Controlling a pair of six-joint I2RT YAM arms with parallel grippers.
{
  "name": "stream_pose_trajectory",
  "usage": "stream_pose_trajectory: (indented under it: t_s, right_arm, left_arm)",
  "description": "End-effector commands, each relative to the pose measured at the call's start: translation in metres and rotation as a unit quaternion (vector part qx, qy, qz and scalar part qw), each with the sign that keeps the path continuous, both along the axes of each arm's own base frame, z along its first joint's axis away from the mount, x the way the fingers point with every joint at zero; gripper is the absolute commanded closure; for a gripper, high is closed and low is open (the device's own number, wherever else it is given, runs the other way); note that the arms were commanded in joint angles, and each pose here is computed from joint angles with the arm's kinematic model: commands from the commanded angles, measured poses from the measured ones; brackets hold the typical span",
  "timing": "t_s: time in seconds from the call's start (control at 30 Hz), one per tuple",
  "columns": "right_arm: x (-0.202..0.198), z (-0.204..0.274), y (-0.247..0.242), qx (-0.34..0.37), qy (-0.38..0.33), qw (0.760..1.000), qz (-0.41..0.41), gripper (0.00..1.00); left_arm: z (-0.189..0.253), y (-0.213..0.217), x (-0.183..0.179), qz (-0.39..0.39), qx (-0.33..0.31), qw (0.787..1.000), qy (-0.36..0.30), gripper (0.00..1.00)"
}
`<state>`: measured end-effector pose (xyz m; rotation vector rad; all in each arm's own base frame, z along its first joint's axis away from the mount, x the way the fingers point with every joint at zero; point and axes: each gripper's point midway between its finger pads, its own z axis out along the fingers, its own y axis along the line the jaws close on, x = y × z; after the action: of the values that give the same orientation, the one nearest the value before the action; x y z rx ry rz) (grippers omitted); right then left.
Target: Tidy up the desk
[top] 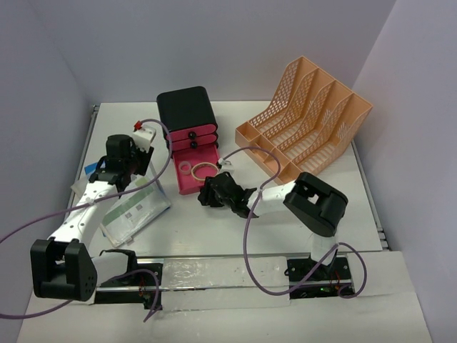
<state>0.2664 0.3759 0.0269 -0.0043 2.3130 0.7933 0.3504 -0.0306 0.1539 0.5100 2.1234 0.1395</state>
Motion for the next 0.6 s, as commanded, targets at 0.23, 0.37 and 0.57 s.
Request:
stream_pose_trajectory:
  t_s: [0.23, 0.37, 0.57]
  right_arm:
    - [0.05, 0.033, 0.017, 0.02, -0.029, 0.999, -0.031, 0.49]
    - [0.061, 0.039, 0.019, 0.017, -0.039, 0.998, -0.038, 0.49]
    - [0.079, 0.032, 0.019, 0.011, -0.022, 0.998, -0.05, 0.49]
  left_arm:
    - [0.011, 0.005, -0.001, -0.007, -0.04, 0.999, -0.033, 0.48]
    - [0.011, 0.005, -0.002, -0.009, -0.039, 0.999, -0.035, 0.47]
    - [0.012, 0.008, -0.003, -0.006, -0.033, 0.999, -0.04, 0.47]
